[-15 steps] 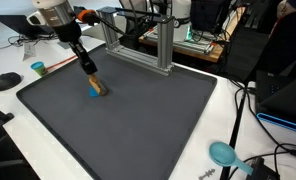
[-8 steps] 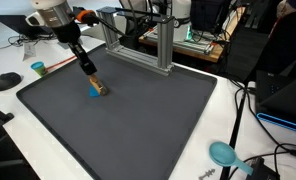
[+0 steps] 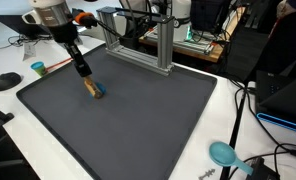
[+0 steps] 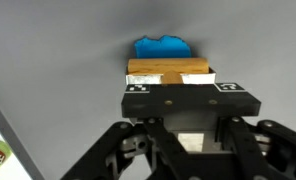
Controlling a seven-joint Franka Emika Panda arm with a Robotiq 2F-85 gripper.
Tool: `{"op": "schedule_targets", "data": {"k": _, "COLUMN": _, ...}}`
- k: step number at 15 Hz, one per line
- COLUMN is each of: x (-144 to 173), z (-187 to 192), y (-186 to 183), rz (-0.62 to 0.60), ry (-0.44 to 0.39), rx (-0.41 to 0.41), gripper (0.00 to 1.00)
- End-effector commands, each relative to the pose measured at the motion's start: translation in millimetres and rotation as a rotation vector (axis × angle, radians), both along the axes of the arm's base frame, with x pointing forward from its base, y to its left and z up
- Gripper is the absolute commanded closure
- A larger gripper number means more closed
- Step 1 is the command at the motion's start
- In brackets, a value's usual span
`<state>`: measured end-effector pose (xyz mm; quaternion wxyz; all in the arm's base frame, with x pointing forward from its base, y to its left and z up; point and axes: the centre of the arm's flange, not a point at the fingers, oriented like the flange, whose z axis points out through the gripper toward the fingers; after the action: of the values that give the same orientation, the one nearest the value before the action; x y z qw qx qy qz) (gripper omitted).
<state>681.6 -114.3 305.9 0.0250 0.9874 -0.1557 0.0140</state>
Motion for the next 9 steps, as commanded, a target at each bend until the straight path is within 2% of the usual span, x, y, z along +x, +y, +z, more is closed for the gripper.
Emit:
{"op": "schedule_targets", "data": {"k": 1, "x": 0.1, "z": -35.6, "y": -2.5, "rz": -0.017, "ry": -0.005, "rx": -0.008, "gripper": 0.78}}
{"op": "schedule_targets", "data": {"k": 9, "x": 1.8, "z": -35.6, "y": -3.7, "rz": -0.022, "ry": -0.019, "rx": -0.010, "gripper": 0.78}}
